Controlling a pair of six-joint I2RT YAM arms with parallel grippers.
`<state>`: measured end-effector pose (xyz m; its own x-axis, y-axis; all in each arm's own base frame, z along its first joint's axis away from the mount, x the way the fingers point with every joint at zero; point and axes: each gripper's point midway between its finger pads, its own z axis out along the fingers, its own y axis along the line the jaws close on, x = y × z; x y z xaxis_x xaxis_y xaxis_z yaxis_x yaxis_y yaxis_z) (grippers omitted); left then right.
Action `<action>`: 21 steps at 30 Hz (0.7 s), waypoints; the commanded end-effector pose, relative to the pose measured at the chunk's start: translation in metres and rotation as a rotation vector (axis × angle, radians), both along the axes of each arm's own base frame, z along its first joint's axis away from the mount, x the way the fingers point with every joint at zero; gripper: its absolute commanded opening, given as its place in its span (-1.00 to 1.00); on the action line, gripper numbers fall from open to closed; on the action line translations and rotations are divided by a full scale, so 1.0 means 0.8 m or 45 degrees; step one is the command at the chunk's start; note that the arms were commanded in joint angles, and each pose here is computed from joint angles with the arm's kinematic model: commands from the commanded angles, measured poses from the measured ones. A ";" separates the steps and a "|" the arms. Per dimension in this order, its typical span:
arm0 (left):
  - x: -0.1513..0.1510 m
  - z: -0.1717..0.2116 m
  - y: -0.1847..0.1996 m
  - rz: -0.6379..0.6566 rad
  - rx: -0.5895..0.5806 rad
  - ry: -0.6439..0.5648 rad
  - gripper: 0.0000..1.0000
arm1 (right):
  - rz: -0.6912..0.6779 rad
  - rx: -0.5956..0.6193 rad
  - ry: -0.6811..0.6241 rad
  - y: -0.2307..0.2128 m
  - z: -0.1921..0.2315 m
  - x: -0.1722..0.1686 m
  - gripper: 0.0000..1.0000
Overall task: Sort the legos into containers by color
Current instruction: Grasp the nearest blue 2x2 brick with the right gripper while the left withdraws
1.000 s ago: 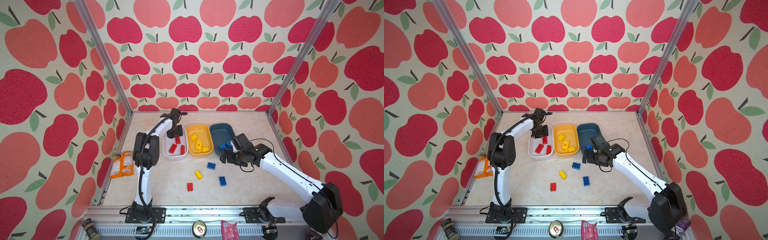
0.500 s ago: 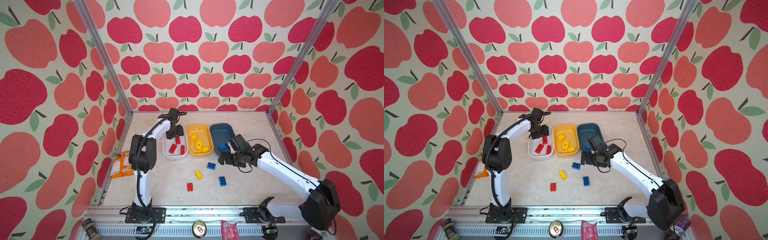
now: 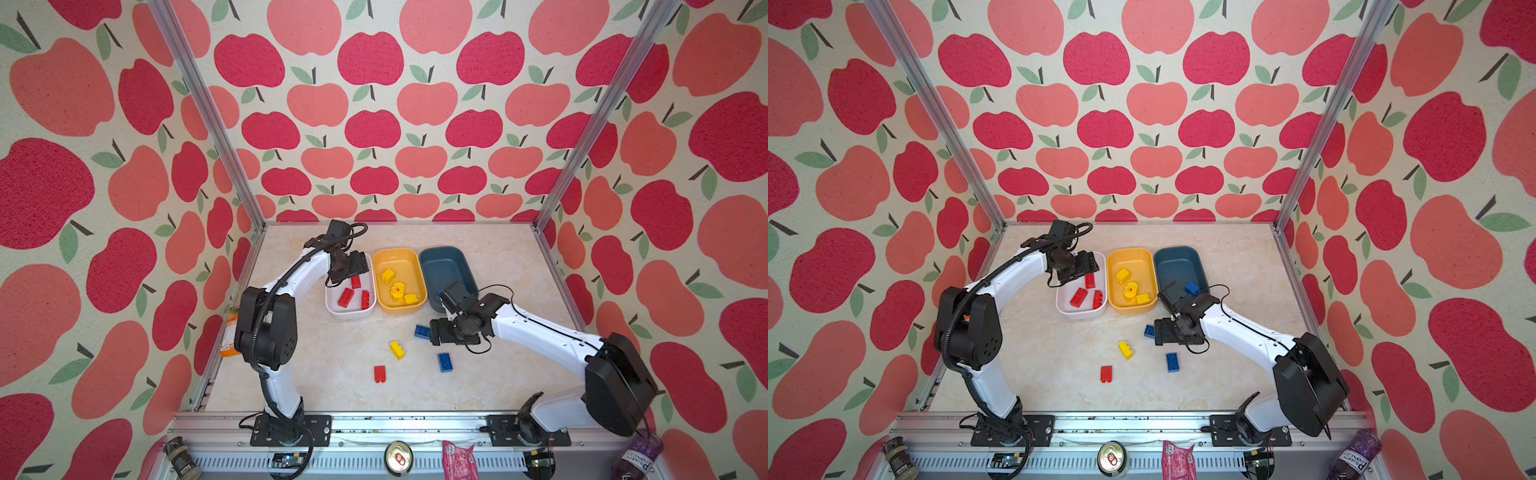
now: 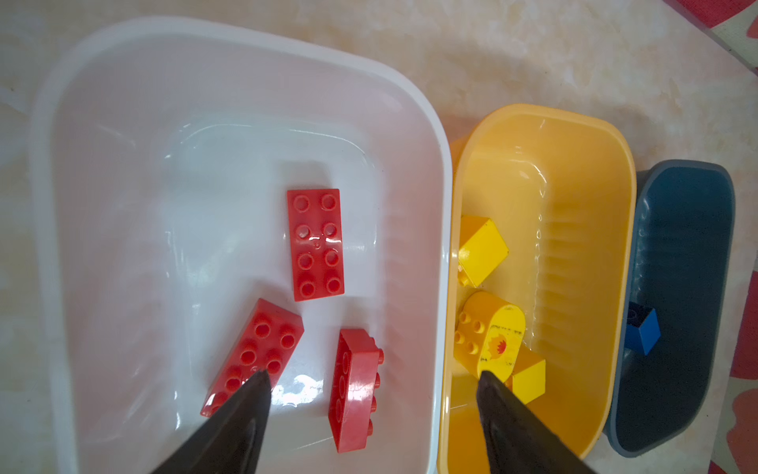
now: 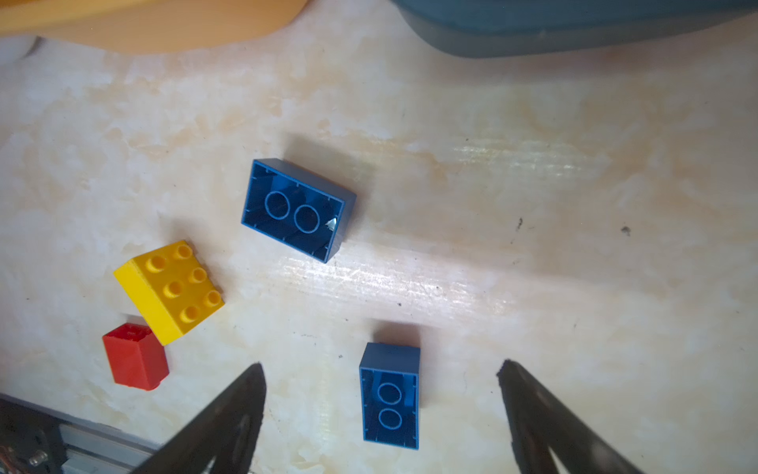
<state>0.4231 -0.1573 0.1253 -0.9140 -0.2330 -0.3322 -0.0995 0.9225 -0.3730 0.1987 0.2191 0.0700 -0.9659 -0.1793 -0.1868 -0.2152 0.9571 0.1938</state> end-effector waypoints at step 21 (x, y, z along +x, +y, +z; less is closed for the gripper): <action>-0.054 0.046 0.014 0.109 -0.181 -0.122 0.75 | 0.090 -0.216 0.146 -0.014 -0.069 -0.054 0.27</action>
<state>0.3809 -0.1471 0.1542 -0.8698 -0.3347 -0.3625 -0.1294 0.8637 -0.4871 0.1612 0.2154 0.0193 -0.9610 -0.2707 -0.0559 -0.2748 0.9574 0.0885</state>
